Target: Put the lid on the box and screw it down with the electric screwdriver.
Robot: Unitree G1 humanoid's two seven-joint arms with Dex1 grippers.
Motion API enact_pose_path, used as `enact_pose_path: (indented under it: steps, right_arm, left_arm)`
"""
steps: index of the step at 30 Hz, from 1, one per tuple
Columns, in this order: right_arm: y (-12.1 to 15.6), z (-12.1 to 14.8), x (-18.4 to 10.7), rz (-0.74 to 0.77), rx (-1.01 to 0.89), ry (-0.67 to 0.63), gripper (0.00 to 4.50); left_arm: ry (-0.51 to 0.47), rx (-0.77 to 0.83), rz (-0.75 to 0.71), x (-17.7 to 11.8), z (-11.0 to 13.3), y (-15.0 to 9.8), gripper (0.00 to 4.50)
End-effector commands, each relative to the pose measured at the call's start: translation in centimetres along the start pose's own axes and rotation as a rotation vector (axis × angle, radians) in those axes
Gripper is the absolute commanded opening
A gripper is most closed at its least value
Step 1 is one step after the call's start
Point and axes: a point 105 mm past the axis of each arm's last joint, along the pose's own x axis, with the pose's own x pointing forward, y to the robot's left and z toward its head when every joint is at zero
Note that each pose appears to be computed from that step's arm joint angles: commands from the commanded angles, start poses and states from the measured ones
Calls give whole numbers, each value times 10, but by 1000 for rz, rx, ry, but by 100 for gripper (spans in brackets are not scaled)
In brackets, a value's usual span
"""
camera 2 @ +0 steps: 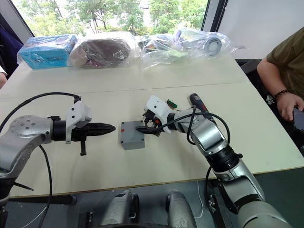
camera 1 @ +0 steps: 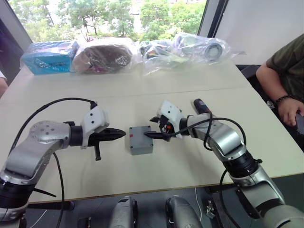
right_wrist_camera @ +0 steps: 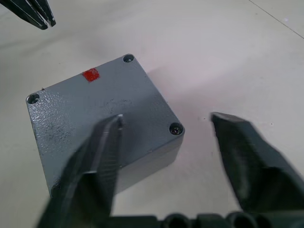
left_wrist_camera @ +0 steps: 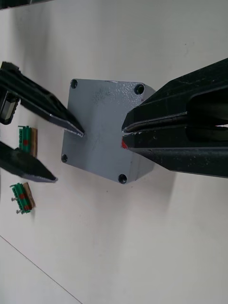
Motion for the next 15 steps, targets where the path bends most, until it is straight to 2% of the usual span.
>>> enact_pose_path:
  steps: [1, 5, 10, 12, 15]
  right_arm:
    - [-12, 20, -19, -58, -61, -21, 449]
    - [-45, 19, -56, -214, -38, 72, 449]
    - [-80, -10, -106, -371, 46, 347, 449]
    - [-93, -19, -129, -418, 139, 441, 449]
    - [-108, -32, -148, -454, 229, 546, 449]
  left_arm:
    - [-23, 42, 3, -3, 12, 1, 0]
    - [-64, 59, -8, -1, 21, 2, 0]
    - [-129, 75, -23, 2, 37, 3, 0]
    - [-166, 89, -35, 4, 47, 3, 0]
    - [-201, 113, -48, 6, 57, 2, 0]
